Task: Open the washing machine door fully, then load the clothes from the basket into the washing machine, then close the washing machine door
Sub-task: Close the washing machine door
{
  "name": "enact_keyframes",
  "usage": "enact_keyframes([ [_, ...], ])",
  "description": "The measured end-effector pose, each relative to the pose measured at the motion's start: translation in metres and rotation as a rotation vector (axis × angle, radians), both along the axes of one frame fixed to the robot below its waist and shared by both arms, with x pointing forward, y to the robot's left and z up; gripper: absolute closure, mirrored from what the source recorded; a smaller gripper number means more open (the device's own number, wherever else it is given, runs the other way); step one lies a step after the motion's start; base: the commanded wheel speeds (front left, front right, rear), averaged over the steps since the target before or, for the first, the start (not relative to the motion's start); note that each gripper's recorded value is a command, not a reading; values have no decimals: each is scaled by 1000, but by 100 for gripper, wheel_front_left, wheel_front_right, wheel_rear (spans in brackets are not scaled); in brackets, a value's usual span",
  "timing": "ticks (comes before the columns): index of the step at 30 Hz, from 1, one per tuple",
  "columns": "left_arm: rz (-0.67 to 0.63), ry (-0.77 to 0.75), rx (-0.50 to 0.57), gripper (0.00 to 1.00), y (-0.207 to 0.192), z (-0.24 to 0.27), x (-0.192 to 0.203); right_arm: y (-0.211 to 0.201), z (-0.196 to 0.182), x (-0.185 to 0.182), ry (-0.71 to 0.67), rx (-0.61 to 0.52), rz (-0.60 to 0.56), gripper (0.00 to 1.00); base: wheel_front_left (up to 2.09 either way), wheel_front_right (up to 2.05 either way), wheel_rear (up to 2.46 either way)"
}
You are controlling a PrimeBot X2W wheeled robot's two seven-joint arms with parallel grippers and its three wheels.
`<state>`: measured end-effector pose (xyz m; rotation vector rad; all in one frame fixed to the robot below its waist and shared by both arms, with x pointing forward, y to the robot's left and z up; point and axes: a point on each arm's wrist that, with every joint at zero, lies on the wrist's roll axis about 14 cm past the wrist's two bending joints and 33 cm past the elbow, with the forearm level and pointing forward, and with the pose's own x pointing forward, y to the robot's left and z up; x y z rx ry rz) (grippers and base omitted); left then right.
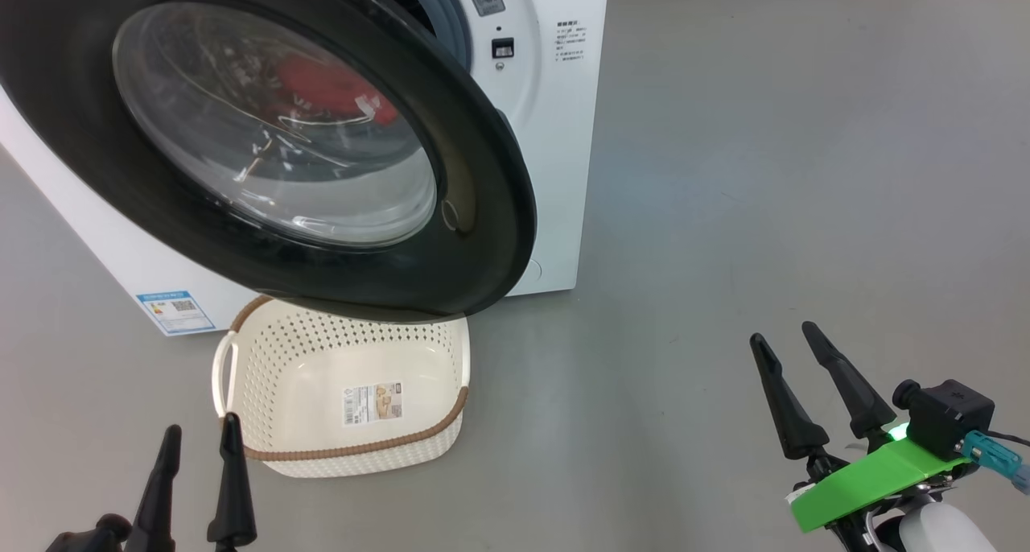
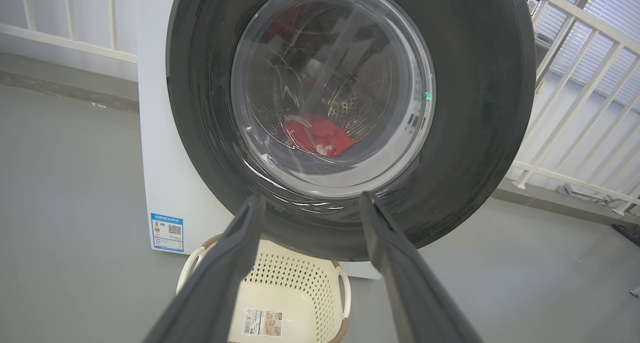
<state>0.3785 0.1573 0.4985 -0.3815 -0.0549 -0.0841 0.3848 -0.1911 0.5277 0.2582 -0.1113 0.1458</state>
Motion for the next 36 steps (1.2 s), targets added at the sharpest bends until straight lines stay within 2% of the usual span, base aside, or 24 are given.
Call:
enact_keyframes([
  [13, -5, -1, -6, 0, -2, 0, -1, 9, -2, 2, 7, -14, 36, 0, 0, 0, 0],
  [19, 7, 8, -12, 0, 2, -3, -3, 26, 23, 24, -65, -25, 96, 0, 0, 0, 0],
  [20, 7, 8, -12, 0, 2, -3, -3, 26, 23, 24, -65, -25, 96, 8, 0, 0, 0],
  [21, 13, 10, -15, 0, 4, -4, -3, 30, 27, 28, -78, -23, 109, 45, 0, 0, 0],
  [23, 25, 12, -22, 0, 7, -4, -3, 39, 36, 36, -102, -22, 141, 85, 0, 0, 0],
  [24, 31, 13, -22, 0, 9, -5, -3, 45, 39, 40, -112, -27, 160, 100, 0, 0, 0],
  [30, 61, 10, -27, 0, 18, -4, 0, 83, 47, 58, -142, -53, 283, 100, 0, 0, 0],
  [36, 101, 23, -27, 0, 31, -7, -3, 121, 39, 71, -131, -80, 406, 100, 0, 0, 0],
])
